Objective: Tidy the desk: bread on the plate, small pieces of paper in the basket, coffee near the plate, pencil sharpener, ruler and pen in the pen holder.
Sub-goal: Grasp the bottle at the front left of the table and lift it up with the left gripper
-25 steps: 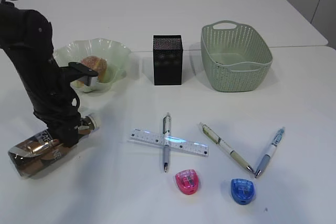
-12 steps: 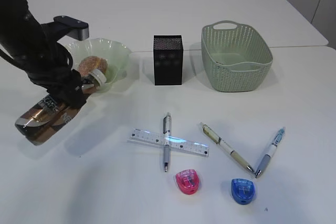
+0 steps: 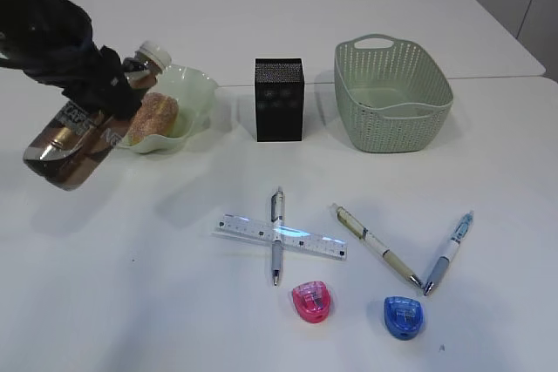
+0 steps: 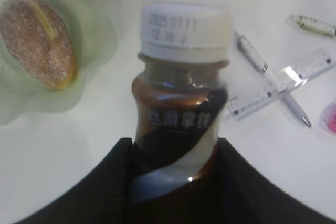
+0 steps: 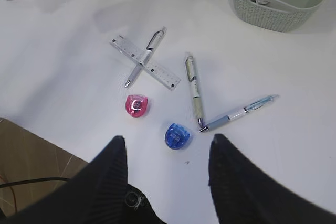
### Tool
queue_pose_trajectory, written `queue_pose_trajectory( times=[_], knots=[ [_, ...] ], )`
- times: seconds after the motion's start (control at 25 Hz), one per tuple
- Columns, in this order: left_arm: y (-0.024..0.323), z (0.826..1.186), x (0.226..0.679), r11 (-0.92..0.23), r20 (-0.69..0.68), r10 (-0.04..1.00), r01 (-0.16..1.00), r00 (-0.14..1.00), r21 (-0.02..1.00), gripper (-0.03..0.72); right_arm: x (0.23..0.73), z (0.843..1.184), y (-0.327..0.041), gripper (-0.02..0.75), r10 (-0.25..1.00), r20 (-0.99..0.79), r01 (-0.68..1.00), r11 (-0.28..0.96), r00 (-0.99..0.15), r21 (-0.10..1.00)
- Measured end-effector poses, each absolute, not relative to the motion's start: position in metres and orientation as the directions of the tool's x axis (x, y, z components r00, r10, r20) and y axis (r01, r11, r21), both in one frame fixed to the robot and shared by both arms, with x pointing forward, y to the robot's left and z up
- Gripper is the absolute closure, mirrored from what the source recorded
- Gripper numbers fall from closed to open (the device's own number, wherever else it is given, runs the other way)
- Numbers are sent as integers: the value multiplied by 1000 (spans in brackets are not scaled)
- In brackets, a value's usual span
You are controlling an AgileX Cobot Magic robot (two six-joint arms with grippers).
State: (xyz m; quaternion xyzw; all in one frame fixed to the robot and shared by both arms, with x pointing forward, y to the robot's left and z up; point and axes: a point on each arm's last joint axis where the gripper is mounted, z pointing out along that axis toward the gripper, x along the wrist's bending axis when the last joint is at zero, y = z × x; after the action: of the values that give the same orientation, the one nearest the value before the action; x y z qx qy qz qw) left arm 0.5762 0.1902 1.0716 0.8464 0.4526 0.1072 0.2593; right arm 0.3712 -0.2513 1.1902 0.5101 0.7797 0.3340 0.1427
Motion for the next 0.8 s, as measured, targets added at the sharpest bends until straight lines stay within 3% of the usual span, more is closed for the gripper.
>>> queue_pose_trajectory(
  times=[0.28,0.8],
  knots=[
    [209,1096,571,-342,-74,864,689,498,639,376,371,1190,-252,332,892,112,699,260,-438,666],
    [224,1065,539,-182,-112,922,669,371,721,377,371,1190,-252,331,892,109,698,263,-439,666]
  ],
)
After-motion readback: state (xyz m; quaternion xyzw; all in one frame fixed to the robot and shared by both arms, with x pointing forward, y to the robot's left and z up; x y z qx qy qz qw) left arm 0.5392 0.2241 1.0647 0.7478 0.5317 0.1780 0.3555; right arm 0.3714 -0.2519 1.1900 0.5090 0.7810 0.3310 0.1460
